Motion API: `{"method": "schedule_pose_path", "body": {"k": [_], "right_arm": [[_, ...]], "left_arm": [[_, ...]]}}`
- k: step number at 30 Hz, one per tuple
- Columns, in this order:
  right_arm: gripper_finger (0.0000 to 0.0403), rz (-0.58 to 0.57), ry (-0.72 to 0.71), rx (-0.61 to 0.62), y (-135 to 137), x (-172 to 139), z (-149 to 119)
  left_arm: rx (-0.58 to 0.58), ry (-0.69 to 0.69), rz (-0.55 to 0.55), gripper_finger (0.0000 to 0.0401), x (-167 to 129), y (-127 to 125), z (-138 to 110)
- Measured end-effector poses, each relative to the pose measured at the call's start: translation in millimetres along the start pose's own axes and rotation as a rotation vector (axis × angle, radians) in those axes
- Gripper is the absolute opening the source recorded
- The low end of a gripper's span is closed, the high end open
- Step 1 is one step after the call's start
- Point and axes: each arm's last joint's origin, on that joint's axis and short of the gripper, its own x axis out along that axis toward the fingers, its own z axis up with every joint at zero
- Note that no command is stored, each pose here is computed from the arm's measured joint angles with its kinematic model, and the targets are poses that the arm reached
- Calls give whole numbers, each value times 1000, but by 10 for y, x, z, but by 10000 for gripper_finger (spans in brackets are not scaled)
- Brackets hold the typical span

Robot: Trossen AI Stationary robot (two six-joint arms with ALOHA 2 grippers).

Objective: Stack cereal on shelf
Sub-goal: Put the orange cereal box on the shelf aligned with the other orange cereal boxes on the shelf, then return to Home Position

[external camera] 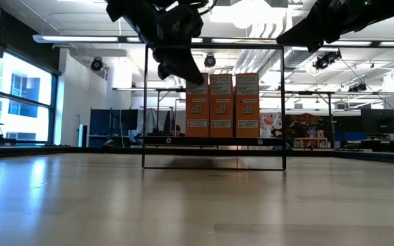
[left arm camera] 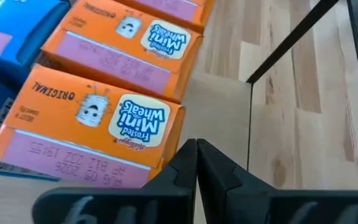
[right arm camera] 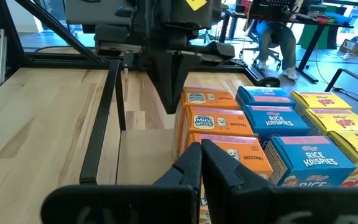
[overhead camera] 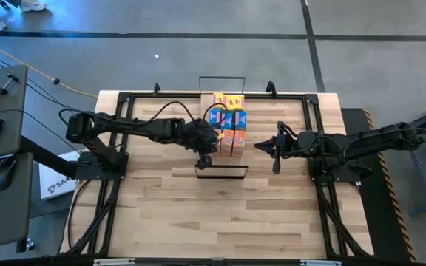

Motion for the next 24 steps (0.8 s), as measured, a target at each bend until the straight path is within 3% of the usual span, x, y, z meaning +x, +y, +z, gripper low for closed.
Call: {"method": "schedule_pose_path", "body": {"k": [13,20,24], "right_arm": [[0,2,6,-2,1,0,-6],[0,44,4,-41,13,0,-6],[0,37,-15,-67,13,6,-31]], "left_arm": [[19,-23,19,3,-49,68,37],[81,-94,-34,1,-308,83,83],[95,-124,-77,1,-409,126,-22]]}}
